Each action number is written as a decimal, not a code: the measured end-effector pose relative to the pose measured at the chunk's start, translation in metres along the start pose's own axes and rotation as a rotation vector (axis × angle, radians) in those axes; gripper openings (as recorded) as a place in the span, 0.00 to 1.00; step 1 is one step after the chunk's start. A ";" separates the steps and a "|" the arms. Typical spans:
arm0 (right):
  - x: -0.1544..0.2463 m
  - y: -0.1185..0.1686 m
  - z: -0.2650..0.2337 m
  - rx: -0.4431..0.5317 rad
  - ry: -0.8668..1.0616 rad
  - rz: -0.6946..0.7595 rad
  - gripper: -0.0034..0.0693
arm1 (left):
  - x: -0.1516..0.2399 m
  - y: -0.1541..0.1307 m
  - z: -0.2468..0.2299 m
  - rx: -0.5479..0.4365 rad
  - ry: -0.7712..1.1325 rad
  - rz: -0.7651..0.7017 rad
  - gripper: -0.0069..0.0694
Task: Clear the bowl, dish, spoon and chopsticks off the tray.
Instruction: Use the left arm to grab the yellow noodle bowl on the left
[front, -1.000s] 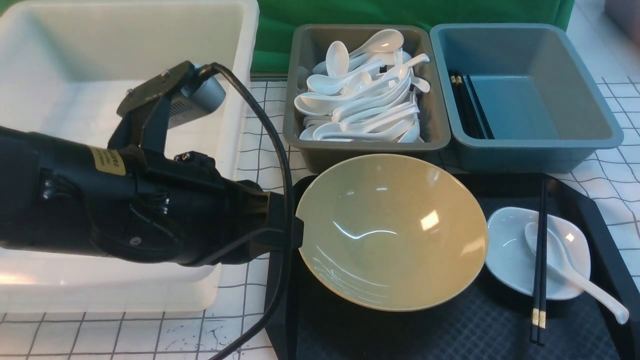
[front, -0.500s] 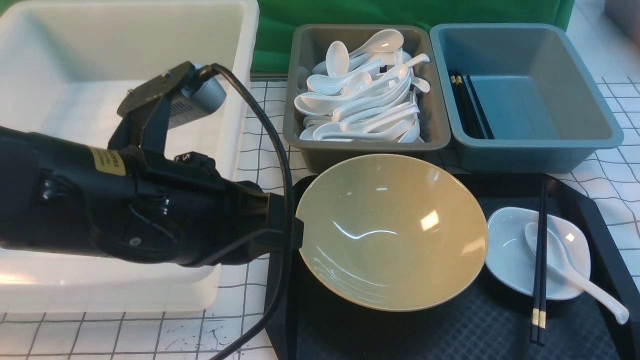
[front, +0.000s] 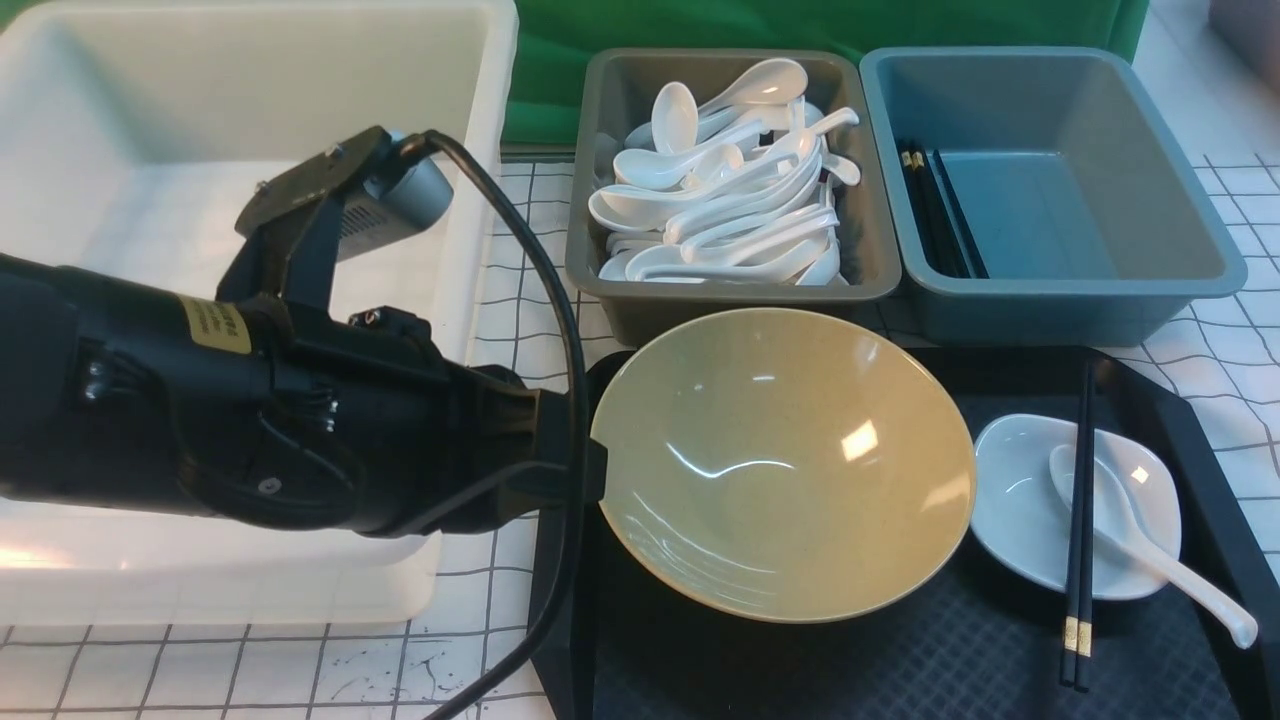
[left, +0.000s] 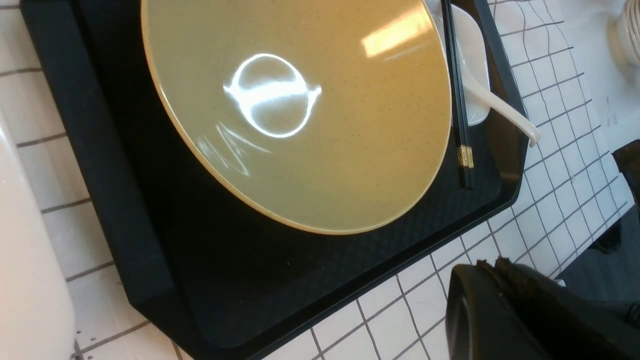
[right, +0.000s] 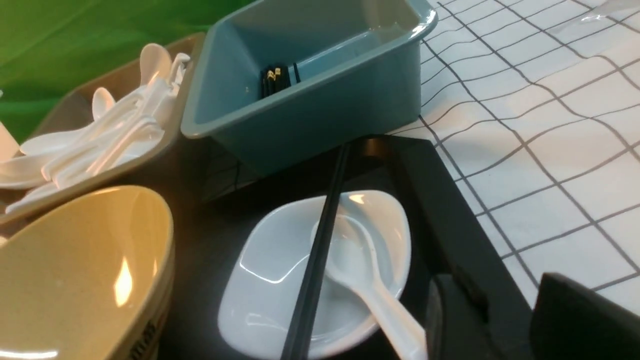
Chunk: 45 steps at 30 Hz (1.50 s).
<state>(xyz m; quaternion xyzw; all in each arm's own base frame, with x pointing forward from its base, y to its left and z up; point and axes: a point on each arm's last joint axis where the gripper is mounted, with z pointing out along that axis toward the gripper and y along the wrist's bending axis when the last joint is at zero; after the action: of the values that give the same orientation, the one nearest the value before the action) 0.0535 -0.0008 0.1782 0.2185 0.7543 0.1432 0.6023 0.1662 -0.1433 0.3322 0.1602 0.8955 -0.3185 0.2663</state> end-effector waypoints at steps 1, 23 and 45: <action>0.000 0.000 0.000 0.000 0.000 0.007 0.37 | 0.000 0.000 0.000 0.000 0.000 0.000 0.09; 0.000 0.000 0.000 0.003 0.008 0.234 0.36 | 0.002 0.000 0.000 0.002 0.017 -0.004 0.09; -0.101 0.087 -0.031 -0.151 0.721 -0.482 0.08 | -0.033 0.007 0.038 -0.102 0.136 -0.053 0.09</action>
<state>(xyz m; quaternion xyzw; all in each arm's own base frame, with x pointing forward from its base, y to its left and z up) 0.0546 0.0248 0.3122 -0.0724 0.9331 0.1206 0.3309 0.2105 -0.1665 0.3234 0.1439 0.9306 -0.2676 0.2040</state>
